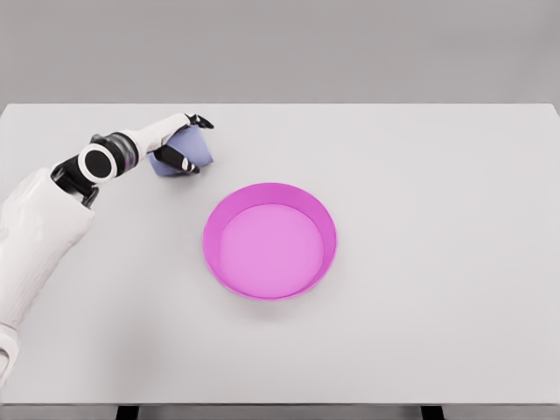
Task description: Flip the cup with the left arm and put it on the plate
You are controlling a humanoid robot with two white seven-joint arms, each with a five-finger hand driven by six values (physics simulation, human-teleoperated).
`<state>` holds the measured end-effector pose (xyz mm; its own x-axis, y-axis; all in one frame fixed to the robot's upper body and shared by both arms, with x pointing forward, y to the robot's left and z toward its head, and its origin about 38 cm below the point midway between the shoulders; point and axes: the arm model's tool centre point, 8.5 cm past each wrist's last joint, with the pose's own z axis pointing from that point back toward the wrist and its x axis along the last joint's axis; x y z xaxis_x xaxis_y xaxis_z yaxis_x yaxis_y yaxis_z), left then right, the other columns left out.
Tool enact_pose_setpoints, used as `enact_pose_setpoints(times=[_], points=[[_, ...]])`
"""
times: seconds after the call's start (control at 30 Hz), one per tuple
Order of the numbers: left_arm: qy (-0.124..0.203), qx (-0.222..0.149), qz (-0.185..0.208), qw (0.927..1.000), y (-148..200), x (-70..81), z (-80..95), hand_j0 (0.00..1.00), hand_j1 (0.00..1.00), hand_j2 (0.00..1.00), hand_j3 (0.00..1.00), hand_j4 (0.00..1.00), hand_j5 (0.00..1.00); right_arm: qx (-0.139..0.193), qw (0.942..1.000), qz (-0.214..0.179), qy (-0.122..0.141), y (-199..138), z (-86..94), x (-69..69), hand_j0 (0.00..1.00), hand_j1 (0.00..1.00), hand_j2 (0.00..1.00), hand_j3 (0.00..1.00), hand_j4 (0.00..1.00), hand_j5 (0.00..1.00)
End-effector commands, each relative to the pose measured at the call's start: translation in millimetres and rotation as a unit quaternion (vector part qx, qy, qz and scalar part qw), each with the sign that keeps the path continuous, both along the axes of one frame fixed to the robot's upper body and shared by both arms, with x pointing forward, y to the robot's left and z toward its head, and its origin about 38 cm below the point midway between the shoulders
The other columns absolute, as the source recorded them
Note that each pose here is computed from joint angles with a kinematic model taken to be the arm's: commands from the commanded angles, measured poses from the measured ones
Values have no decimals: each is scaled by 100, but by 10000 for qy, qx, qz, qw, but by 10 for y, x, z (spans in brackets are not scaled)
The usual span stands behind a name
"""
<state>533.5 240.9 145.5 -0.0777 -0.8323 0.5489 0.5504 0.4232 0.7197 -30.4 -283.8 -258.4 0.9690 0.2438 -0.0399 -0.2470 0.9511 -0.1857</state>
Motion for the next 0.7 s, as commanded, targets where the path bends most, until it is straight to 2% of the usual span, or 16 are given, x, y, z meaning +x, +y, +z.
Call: enact_pose_setpoints(times=[0.0,0.13,0.3,0.37,0.43,0.5,0.53,0.6,0.67], points=[[20,-4,5,10000,-1,1,-14,73,73,73,73,73,73,-2,10000,-2,7,-2,1,-10,100,100,100,100,100,100],[-8,-113,-28,9999,-8,1,14,71,71,71,71,71,71,-2,10000,-2,7,-2,1,-10,100,100,100,100,100,100],[-246,-475,-347,9980,-75,-2,140,63,63,63,63,63,63,-5,10000,-3,15,-3,2,-15,100,100,100,100,100,100],[-462,-774,-658,9938,-144,-29,235,58,58,58,58,58,58,3,10000,-3,16,-2,1,-15,100,100,100,100,100,100],[-914,-1061,-1013,9850,-254,-85,419,54,54,54,54,54,54,-2,10000,-1,0,-2,0,0,100,100,100,100,100,100],[-1202,-1217,-1267,9771,-327,-147,529,54,54,54,54,54,54,-2,10000,-2,7,-2,1,-10,100,100,100,100,100,100],[-1377,-1352,-1425,9708,-393,-212,565,54,54,54,54,54,54,-2,10000,-2,7,-2,1,-10,100,100,100,100,100,100],[-1574,-1875,-1626,9558,-535,-371,632,52,52,52,52,52,52,-2,10000,-2,7,-2,1,-10,100,100,100,100,100,100],[-1733,-2107,-1834,9444,-557,-476,713,51,51,51,51,51,51,-2,10000,-2,7,-2,1,-10,100,100,100,100,100,100]])
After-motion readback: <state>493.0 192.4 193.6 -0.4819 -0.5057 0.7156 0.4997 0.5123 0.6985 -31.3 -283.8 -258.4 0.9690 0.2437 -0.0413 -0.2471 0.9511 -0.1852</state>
